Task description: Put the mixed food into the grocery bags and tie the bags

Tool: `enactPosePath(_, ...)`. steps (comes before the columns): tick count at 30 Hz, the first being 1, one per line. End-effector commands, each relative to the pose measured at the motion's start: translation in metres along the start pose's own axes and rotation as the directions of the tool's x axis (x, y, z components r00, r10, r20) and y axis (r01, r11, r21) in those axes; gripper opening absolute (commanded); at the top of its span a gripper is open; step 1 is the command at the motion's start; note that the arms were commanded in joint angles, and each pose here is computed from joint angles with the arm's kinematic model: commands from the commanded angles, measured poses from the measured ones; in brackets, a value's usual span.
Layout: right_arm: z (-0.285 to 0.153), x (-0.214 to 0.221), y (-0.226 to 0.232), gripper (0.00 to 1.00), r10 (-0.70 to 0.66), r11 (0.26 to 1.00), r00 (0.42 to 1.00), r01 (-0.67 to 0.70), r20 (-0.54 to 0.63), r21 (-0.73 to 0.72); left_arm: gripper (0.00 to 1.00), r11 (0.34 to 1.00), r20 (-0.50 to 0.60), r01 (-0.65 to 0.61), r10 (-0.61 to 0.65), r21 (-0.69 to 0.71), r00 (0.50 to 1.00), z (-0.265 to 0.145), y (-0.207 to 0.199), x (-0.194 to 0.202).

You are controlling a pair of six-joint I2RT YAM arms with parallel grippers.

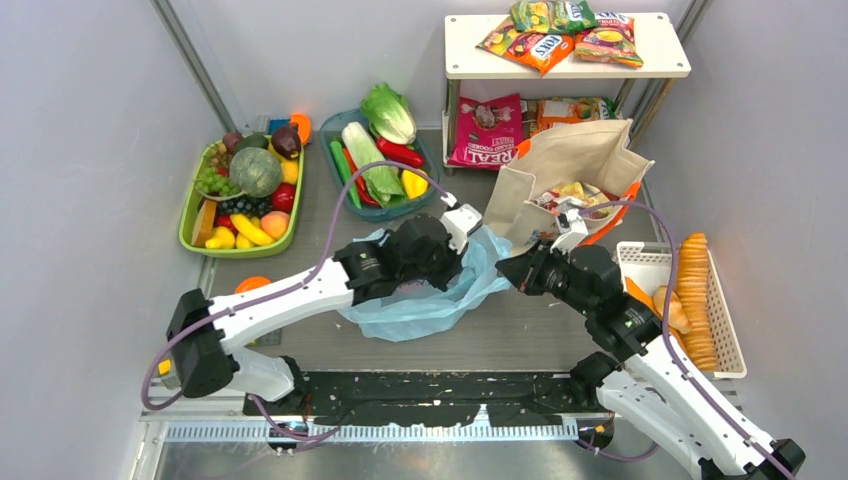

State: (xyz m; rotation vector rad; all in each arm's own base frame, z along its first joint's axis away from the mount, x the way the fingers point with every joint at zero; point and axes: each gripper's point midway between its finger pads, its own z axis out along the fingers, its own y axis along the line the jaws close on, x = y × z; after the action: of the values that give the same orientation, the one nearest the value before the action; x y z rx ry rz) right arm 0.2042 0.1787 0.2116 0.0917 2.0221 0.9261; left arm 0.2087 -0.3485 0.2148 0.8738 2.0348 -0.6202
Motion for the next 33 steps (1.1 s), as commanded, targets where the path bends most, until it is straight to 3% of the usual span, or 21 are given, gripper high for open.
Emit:
enactPosePath(1, -0.014, -0.030, 0.029, 0.05, -0.022, 0.997, 0.997, 0.027, 0.070, -0.072, 0.00, 0.999, 0.026, 0.005, -0.006, 0.050, 1.000, 0.034, -0.010, 0.009)
enactPosePath(9, -0.030, -0.064, 0.063, 0.05, -0.042, 0.991, 0.993, 0.056, 0.114, -0.121, 0.00, 0.998, -0.127, -0.057, 0.059, 0.016, 0.990, 0.082, -0.005, 0.068)
enactPosePath(20, -0.085, -0.157, 0.138, 0.05, -0.120, 0.971, 0.955, 0.170, 0.273, -0.168, 0.00, 0.958, -0.397, -0.273, 0.216, -0.092, 0.892, 0.076, 0.015, 0.140)
enactPosePath(26, -0.100, -0.174, 0.146, 0.05, -0.135, 0.971, 0.938, 0.189, 0.319, -0.145, 0.00, 0.920, -0.496, -0.357, 0.238, -0.161, 0.835, 0.067, 0.035, 0.157)
enactPosePath(33, -0.123, -0.193, 0.133, 0.05, -0.128, 0.985, 0.903, 0.165, 0.410, -0.055, 0.00, 0.904, -0.581, -0.409, 0.269, -0.123, 0.768, 0.071, 0.038, 0.169)
